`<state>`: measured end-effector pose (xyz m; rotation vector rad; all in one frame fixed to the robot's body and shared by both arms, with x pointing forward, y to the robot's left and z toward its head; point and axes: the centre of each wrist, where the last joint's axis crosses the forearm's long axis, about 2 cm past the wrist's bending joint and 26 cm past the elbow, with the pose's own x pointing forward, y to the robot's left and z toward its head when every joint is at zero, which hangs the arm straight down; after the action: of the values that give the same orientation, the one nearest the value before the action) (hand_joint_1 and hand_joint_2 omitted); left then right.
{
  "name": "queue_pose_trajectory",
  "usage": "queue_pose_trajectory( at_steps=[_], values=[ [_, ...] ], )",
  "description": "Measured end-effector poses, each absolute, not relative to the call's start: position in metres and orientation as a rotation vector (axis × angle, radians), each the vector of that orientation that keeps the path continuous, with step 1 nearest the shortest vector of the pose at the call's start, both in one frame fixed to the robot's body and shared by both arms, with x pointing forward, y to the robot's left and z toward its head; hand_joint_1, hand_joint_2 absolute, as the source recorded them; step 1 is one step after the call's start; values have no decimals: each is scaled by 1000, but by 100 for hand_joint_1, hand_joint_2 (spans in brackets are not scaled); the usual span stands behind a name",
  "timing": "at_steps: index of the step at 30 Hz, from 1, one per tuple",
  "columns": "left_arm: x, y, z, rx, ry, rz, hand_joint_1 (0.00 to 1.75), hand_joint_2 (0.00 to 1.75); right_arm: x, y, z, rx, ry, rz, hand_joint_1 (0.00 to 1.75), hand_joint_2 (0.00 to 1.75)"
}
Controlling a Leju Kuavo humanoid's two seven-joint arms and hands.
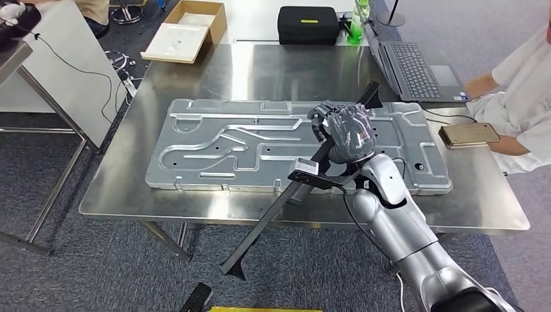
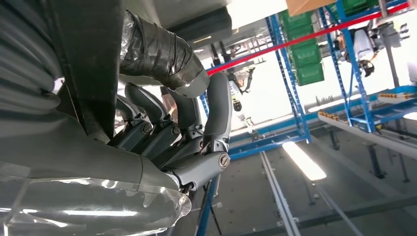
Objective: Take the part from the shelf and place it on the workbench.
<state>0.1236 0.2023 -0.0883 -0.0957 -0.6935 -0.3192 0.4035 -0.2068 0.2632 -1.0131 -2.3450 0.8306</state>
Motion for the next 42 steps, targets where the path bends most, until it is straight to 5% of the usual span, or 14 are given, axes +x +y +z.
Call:
queue_pose_trajectory(
  at_steps=[21,42],
  values=[
    [123,201,-88,-136,-693,-305,0,175,424,-225,286,-896,-2302,698,175,175],
    [122,201,-88,-161,-703,-313,0,175,460,-282,287,-849,-2119,885,175,175]
  ],
)
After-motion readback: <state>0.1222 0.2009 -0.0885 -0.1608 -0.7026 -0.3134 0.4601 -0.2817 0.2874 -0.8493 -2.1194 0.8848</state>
